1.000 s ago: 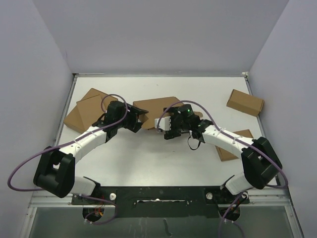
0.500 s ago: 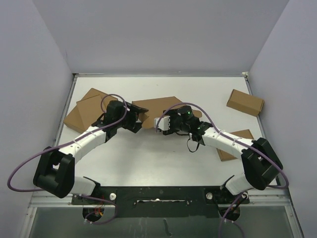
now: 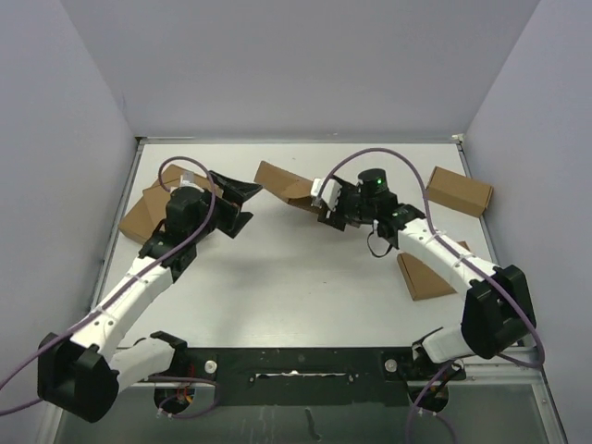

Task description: Fold the paper box

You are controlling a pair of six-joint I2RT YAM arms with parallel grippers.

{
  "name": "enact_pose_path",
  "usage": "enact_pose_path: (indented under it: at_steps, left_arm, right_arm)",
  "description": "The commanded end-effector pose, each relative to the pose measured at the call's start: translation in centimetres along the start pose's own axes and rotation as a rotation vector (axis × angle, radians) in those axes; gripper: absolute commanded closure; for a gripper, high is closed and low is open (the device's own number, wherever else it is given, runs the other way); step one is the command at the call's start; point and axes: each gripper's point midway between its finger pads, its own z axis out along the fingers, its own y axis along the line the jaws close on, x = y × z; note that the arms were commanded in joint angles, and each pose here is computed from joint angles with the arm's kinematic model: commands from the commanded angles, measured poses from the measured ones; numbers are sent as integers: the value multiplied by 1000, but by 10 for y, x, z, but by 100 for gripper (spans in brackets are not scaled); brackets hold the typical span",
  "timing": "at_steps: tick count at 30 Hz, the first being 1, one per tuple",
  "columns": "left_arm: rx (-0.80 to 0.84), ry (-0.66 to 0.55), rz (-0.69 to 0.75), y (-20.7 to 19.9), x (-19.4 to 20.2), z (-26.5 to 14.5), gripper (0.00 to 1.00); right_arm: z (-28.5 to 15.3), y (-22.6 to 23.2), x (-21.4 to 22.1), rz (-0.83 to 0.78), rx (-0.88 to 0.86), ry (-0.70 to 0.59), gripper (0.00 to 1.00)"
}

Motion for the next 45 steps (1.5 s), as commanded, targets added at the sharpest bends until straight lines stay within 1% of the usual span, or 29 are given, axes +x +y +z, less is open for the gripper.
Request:
enact_pose_path:
  at_steps: [1,5,7,10,13,15,19,21,27,34,38,41,45]
  left_arm:
    - [150,-128,284,-39,-22,-40,2]
    - [219,-194,580,-44,-25,-68,2]
    - [235,-207,680,-34,-23,-74,2]
    - [256,-228,767,-18,-22,-80,2]
    - [282,-237,798,-2,-19,-82,2]
    - [314,-212,819,3,-13,-82,2]
    - [319,-124,846,11,-4,-77,2]
    - [313,-88,850,15,-1,-75,2]
    - [221,-32,802,33,-5,-67,3]
    - [119,52,718,59,-3,-52,5]
    - [88,78,680,69,-2,-43,7]
    - [52,96,663,78,-2,-36,7]
    - [10,106,657,83,-5,-27,8]
  right_arm:
    - [-35,-20,-43,255,-60,-158,56]
    - [-62,-39,-58,441,-128,-223,56]
    - [-74,-43,-61,562,-188,-238,57]
    - [-83,-41,-73,725,-297,-279,57]
    - [-86,-34,-84,879,-418,-315,57]
    - [-86,-29,-89,977,-488,-330,57]
    - [-81,-23,-90,1131,-574,-371,57]
    - [-75,-17,-82,1227,-607,-362,57]
    - [-43,0,-39,1437,-635,-302,56]
    - [-5,3,-6,1612,-686,-264,56]
    - [20,13,20,1725,-709,-195,53]
    - [34,24,40,1733,-700,-132,42]
    - [38,33,62,1649,-622,-2,20]
